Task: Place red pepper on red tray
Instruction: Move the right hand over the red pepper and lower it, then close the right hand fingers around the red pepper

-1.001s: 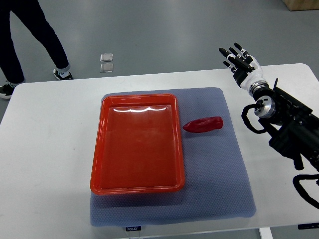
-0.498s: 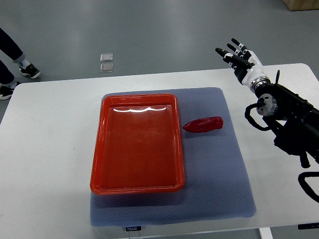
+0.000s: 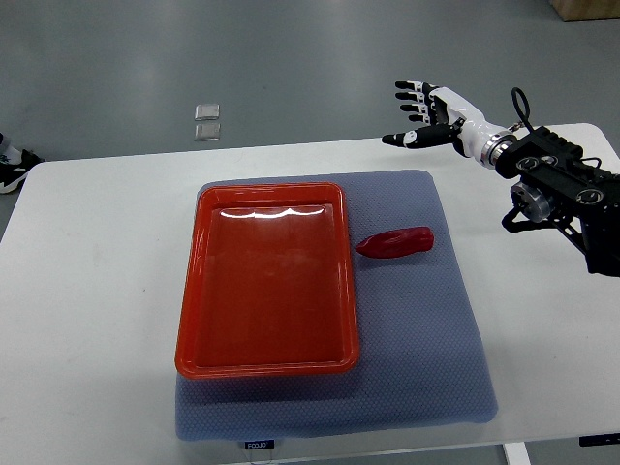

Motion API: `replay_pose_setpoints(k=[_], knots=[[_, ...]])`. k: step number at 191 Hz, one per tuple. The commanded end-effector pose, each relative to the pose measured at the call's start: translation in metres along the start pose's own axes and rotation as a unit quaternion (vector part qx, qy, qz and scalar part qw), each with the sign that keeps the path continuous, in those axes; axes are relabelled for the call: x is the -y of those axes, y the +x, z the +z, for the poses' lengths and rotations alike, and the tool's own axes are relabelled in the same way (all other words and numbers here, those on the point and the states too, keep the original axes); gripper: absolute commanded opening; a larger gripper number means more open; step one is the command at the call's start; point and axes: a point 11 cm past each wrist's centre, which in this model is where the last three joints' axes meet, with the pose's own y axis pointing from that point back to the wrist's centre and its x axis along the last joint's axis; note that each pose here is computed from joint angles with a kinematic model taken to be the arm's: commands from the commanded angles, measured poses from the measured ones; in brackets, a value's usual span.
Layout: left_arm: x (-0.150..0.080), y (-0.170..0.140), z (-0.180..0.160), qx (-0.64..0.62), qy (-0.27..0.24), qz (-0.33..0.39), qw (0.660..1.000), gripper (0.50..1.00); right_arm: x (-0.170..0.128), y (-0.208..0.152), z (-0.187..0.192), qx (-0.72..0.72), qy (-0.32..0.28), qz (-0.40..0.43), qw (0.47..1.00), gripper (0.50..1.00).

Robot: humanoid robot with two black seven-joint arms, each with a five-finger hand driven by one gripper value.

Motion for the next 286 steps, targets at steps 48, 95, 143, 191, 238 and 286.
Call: replay_pose_setpoints(k=[48,95,143,191,238,286], knots=[[0.0,-0.001,0.0,0.0,0.0,-0.001,1.0,1.0,-0.008,-0.056,-0.025,-0.24,-0.002,-0.177,0.955,0.917],[0.0,-0.001,0.0,-0.001,0.0,-0.001,1.0,1.0,-0.016,-0.07,-0.005,-0.336,-0.038,-0.226,0.914,0.917],[0.0,-0.001,0.0,-0.001,0.0,-0.001,1.0,1.0,-0.019,-0.082,0.005,-0.38,-0.061,-0.24,0.891,0.915],[0.0,-0.001,0.0,-0.001,0.0,-0.001,1.0,1.0,-0.025,-0.077,0.022,-0.395,-0.089,-0.238,0.883,0.913],[0.0,-0.001,0.0,-0.002,-0.001,-0.001,1.0,1.0,-0.034,-0.058,0.038,-0.411,-0.129,-0.226,0.873,0.911],[0.0,0.0,0.0,-0.001,0.0,0.0,1.0,1.0,-0.036,-0.049,0.042,-0.417,-0.147,-0.217,0.87,0.901]])
